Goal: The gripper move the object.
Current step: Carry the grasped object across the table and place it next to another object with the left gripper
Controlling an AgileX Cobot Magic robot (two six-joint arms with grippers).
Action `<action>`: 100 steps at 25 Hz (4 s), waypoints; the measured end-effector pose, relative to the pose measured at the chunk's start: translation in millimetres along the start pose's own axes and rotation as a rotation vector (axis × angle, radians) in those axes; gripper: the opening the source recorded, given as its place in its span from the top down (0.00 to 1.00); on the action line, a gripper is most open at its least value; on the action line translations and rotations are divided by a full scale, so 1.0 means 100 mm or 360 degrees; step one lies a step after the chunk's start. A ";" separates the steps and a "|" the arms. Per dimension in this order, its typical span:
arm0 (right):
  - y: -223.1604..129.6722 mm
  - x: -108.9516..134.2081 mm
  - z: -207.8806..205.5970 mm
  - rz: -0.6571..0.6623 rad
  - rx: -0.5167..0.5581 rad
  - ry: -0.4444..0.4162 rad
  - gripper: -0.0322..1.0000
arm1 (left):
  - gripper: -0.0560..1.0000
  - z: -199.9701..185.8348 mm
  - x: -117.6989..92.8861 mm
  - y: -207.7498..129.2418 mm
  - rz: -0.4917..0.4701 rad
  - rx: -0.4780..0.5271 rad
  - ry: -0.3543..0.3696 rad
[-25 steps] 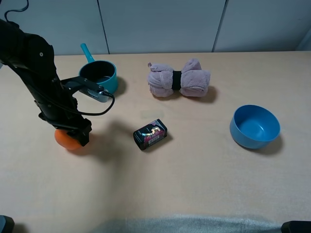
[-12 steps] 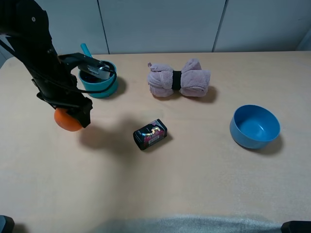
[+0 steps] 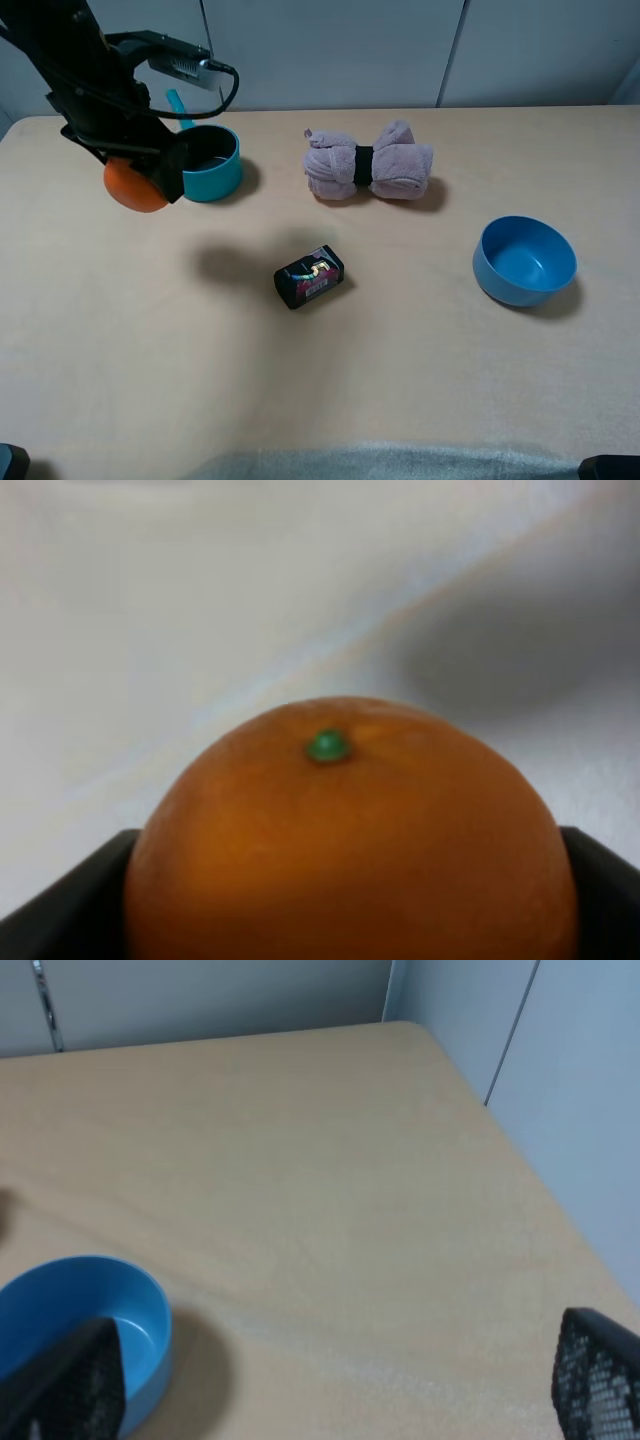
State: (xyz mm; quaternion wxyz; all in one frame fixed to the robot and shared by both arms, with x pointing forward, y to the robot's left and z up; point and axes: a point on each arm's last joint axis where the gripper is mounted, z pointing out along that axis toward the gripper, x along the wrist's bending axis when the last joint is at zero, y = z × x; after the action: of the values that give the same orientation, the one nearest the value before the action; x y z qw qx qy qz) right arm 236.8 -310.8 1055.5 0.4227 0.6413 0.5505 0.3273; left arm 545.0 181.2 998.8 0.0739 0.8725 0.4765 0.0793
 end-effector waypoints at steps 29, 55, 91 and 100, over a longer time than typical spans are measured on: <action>0.00 0.00 0.00 0.0000 0.0000 0.0000 0.34 | 0.17 0.11 1.09 0.10 -0.0425 -0.0079 0.0160; 0.00 0.00 0.00 0.0000 0.0000 0.0000 0.34 | 0.17 0.94 1.49 0.22 -0.0529 0.0070 0.0138; 0.00 0.00 0.00 0.0000 0.0000 0.0000 0.34 | 0.17 1.18 1.50 0.19 -0.0521 0.0120 0.0134; 0.00 0.00 0.00 0.0000 0.0000 0.0000 0.34 | 0.17 1.18 1.50 0.19 -0.0520 0.0120 0.0135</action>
State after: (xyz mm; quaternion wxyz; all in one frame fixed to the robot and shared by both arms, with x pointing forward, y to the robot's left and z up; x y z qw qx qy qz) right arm 236.8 -310.8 1055.5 0.4227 0.6413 0.5505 0.3273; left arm 665.0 291.4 898.0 0.0327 0.7815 0.6172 0.0850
